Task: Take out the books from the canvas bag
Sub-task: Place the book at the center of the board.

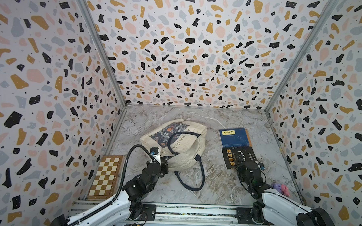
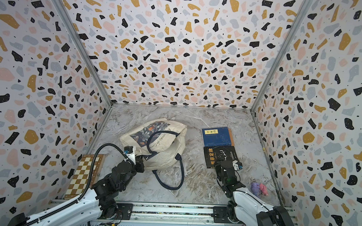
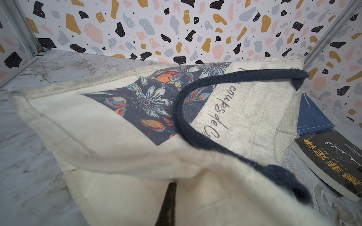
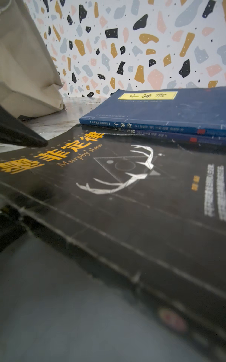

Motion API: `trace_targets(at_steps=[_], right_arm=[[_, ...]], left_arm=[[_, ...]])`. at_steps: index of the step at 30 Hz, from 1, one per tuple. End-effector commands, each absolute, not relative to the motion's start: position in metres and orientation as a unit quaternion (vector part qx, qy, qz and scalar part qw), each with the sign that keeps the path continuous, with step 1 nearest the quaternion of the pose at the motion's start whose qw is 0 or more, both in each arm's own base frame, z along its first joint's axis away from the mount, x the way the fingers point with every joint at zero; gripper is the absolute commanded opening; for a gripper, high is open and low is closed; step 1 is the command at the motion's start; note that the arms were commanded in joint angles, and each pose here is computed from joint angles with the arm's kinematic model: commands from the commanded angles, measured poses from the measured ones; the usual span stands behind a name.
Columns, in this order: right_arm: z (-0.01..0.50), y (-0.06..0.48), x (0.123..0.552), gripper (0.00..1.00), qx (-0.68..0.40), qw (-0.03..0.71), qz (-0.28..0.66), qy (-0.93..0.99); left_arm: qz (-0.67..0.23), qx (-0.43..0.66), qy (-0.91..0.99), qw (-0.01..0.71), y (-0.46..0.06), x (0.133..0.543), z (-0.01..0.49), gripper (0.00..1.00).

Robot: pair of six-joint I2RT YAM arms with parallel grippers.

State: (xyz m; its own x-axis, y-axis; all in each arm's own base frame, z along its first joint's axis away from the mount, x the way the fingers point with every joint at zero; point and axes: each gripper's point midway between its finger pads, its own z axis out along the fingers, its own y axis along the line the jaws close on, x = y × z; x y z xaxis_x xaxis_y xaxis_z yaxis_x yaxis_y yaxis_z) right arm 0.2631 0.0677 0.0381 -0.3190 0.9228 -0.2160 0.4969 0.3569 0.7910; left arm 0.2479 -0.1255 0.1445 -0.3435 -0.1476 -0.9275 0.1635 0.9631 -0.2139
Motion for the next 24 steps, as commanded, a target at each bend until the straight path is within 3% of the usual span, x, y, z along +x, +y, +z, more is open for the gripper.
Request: trace_targets(at_steps=[1,3,6,19,20,21,22,23,24], right_arm=[[0.027,0.072,0.251,0.69,0.458,0.309,0.293,0.780],[0.027,0.076,0.246,0.78,0.448,0.296,0.295,0.791],[0.032,0.075,0.239,0.84,0.437,0.289,0.280,0.805],[0.099,0.102,0.244,0.89,0.314,0.343,0.309,0.829],[0.108,0.111,0.248,0.89,0.288,0.354,0.323,0.829],[0.117,0.120,0.251,0.89,0.261,0.364,0.338,0.828],[0.123,0.127,0.254,0.89,0.239,0.367,0.343,0.831],[0.128,0.133,0.256,0.90,0.220,0.368,0.343,0.836],[0.134,0.139,0.259,0.90,0.200,0.369,0.343,0.841]], left_arm=[[-0.161,-0.008,0.782,0.602,-0.128,0.252,0.170,0.00],[-0.163,-0.008,0.781,0.603,-0.128,0.251,0.171,0.00],[-0.166,-0.005,0.781,0.603,-0.129,0.251,0.172,0.00],[-0.174,-0.013,0.773,0.610,-0.126,0.248,0.176,0.00],[-0.171,-0.014,0.774,0.610,-0.125,0.249,0.175,0.06],[-0.168,-0.016,0.774,0.610,-0.124,0.249,0.175,0.19],[-0.164,-0.017,0.774,0.611,-0.123,0.250,0.175,0.52],[-0.161,-0.016,0.774,0.612,-0.123,0.250,0.175,0.70],[-0.159,-0.017,0.775,0.612,-0.122,0.250,0.176,0.78]])
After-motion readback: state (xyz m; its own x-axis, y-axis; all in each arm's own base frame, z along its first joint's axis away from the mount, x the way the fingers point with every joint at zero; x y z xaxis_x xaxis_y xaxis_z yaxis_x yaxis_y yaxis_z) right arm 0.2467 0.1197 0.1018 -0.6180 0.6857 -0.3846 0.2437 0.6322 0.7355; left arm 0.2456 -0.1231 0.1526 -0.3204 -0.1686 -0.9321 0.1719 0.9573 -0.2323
